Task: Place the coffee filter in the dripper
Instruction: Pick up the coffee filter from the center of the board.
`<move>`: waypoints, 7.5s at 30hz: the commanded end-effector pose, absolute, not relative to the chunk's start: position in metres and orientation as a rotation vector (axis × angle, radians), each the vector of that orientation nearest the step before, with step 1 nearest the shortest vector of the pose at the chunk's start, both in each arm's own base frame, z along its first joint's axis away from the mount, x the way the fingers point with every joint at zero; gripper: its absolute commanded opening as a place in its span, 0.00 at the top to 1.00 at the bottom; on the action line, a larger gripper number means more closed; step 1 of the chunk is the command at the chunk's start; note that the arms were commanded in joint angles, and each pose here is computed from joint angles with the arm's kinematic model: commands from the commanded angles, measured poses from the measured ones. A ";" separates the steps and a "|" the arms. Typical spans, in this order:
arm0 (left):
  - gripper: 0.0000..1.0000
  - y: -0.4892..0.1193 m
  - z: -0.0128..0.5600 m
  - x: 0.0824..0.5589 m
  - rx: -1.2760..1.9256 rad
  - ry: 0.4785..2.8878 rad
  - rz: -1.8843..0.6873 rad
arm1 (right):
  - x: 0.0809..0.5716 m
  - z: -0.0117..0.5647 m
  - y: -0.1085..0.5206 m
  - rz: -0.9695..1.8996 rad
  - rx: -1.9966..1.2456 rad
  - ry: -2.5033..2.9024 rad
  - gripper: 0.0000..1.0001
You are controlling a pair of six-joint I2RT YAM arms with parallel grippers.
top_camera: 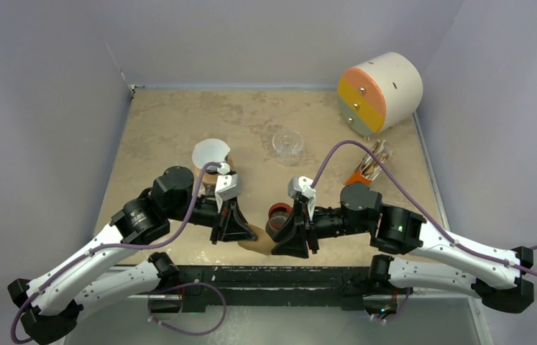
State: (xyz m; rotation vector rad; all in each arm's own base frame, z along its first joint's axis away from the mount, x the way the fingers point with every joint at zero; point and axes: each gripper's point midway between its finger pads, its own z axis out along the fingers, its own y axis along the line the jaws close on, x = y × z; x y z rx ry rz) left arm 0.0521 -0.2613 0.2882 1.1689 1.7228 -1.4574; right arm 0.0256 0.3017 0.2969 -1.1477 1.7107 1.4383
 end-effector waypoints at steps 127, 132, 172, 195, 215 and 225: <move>1.00 -0.259 0.312 0.054 1.117 1.661 -1.456 | 0.050 0.294 0.316 1.307 -1.075 1.735 0.62; 1.00 -0.259 0.308 0.053 1.121 1.670 -1.455 | 0.049 0.303 0.316 1.327 -1.066 1.694 0.65; 0.64 -0.247 0.306 0.072 1.050 1.724 -1.281 | 0.067 0.282 0.293 1.102 -1.054 1.851 1.00; 0.61 -0.270 0.337 0.138 0.385 1.853 -1.342 | 0.155 0.270 0.285 0.469 -0.683 1.869 1.00; 1.00 -0.315 0.324 0.171 0.130 1.958 -1.497 | 0.165 0.269 0.282 0.453 -0.519 1.816 1.00; 1.00 -0.309 0.305 0.177 0.083 2.050 -1.401 | 0.169 0.270 0.276 0.411 -0.482 1.817 1.00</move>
